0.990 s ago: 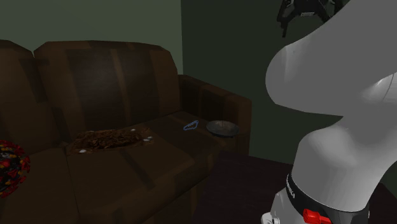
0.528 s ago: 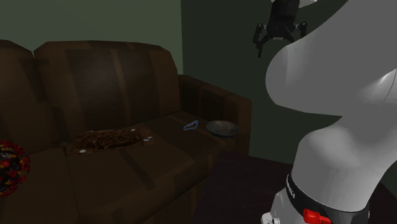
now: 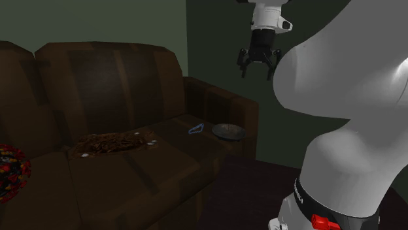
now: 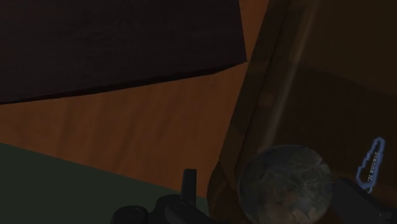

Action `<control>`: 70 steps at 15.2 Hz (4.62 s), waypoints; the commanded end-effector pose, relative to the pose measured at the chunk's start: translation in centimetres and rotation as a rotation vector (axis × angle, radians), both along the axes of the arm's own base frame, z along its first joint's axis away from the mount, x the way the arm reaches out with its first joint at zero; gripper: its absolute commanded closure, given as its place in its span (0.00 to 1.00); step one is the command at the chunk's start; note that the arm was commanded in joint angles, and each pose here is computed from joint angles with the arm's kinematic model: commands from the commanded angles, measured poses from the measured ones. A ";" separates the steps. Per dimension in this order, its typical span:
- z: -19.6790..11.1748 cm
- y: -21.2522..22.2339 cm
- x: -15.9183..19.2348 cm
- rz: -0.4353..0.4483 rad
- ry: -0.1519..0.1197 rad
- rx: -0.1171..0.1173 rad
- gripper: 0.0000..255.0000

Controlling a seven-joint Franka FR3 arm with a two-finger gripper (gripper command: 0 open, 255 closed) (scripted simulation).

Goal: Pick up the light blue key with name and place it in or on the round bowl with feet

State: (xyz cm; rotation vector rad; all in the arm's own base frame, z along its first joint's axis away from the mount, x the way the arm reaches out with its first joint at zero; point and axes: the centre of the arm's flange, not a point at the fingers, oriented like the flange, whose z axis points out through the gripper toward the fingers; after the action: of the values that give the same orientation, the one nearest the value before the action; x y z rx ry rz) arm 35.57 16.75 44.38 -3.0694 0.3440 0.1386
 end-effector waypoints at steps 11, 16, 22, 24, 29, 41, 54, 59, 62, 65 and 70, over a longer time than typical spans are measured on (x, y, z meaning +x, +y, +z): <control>-10.2 11.3 4.6 -0.076 0.006 -0.009 0.00; -14.5 15.8 6.8 -0.107 0.008 -0.013 0.00; -19.8 21.0 9.7 -0.144 0.012 -0.018 0.00; -21.5 22.8 10.6 -0.156 0.013 -0.020 0.00; -25.9 27.0 13.2 -0.187 0.016 -0.024 0.00; -33.9 31.2 15.4 -0.217 0.019 -0.028 0.00; -34.1 31.1 15.4 -0.217 0.019 -0.028 1.00; -34.2 31.2 15.3 -0.217 0.019 -0.028 1.00; -32.6 31.2 15.3 -0.217 0.019 -0.028 1.00; -31.0 31.2 15.3 -0.217 0.019 -0.028 1.00; -28.4 31.2 15.3 -0.217 0.019 -0.028 1.00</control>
State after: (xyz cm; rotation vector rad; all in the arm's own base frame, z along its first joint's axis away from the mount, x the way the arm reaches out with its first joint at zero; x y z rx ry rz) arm 50.85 48.05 15.48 -3.0327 0.6810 0.1538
